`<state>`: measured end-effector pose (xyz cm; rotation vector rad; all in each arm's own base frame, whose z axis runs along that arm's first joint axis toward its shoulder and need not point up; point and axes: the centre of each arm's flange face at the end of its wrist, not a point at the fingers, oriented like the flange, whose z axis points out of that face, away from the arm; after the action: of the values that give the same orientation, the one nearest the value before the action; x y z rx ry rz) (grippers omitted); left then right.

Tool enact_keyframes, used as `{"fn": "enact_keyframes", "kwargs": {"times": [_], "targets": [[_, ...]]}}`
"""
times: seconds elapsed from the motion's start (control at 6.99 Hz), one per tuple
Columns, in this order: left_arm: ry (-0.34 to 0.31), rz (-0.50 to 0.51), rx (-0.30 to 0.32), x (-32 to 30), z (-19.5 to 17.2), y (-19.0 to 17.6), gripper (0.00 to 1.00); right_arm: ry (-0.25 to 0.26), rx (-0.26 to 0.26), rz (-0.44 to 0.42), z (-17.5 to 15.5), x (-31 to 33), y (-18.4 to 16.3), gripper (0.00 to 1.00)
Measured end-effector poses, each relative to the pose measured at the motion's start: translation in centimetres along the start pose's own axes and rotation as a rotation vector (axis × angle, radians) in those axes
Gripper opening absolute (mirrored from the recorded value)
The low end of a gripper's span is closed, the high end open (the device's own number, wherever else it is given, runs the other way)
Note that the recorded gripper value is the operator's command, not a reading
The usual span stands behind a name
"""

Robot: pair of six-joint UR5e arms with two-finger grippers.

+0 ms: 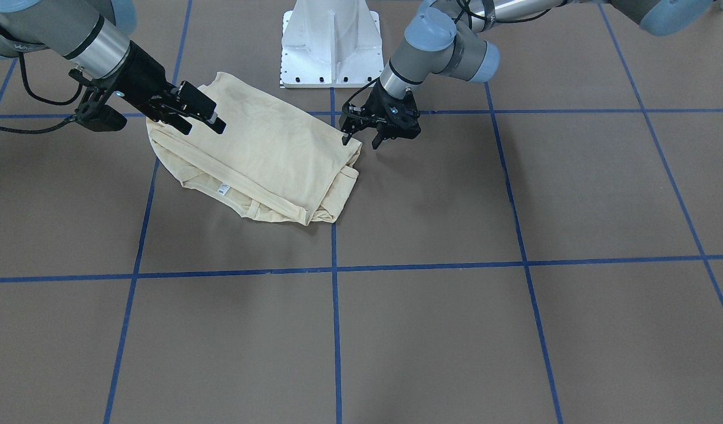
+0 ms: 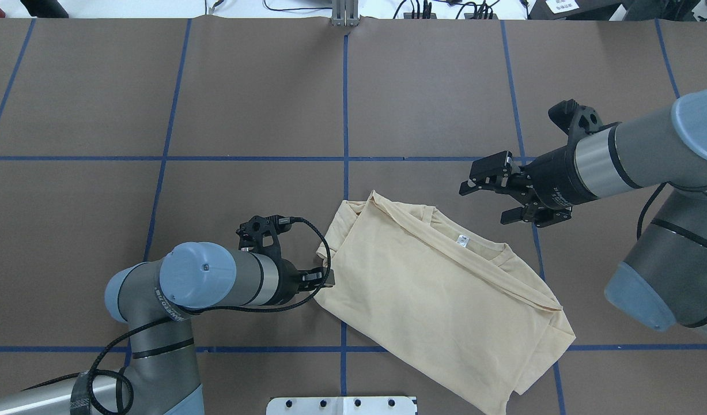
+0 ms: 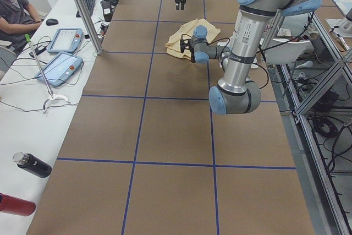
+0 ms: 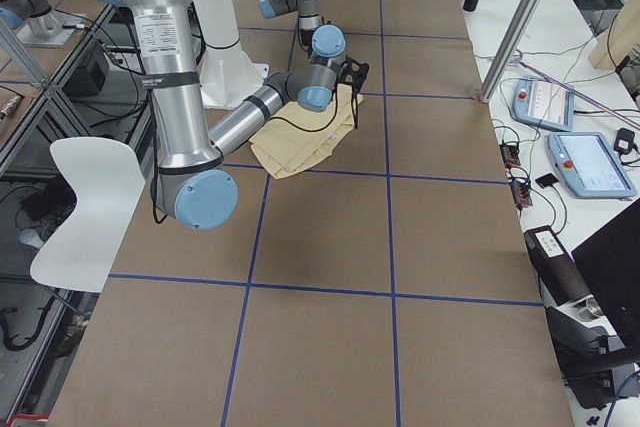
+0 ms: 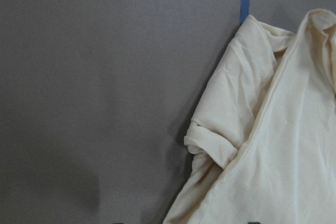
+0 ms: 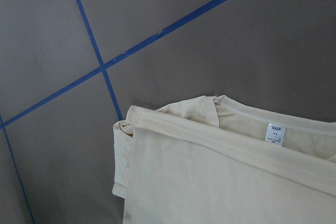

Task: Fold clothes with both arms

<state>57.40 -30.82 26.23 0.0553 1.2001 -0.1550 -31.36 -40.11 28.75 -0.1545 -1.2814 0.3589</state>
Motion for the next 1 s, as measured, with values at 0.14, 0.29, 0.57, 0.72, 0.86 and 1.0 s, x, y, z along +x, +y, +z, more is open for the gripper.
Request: {"fn": "enact_keyframes", "kwargs": {"times": [0.14, 0.29, 0.57, 0.72, 0.86, 1.0], "targets": [[0.0, -0.003, -0.007, 0.15, 0.17, 0.46, 0.52, 0.001, 0.001, 0.001, -0.03, 0.09, -0.06, 1.0], [-0.001, -0.004, -0.01, 0.29, 0.27, 0.69, 0.49, 0.003, 0.002, 0.003, -0.02, 0.2, -0.12, 1.0], [-0.005, -0.005, -0.012, 0.27, 0.5, 0.76, 0.48, 0.009, 0.002, 0.008, 0.09, 0.45, -0.26, 1.0], [-0.007, -0.006, -0.012, 0.24, 0.59, 0.77, 0.41, 0.011, 0.002, 0.009, 0.16, 0.52, -0.31, 1.0], [-0.01, -0.006, -0.012, 0.15, 0.72, 0.75, 0.24, 0.013, 0.002, 0.011, 0.27, 0.6, -0.37, 1.0], [-0.013, -0.007, -0.012, 0.05, 0.84, 0.74, 0.0, 0.017, 0.003, 0.013, 0.45, 0.71, -0.49, 1.0]]}}
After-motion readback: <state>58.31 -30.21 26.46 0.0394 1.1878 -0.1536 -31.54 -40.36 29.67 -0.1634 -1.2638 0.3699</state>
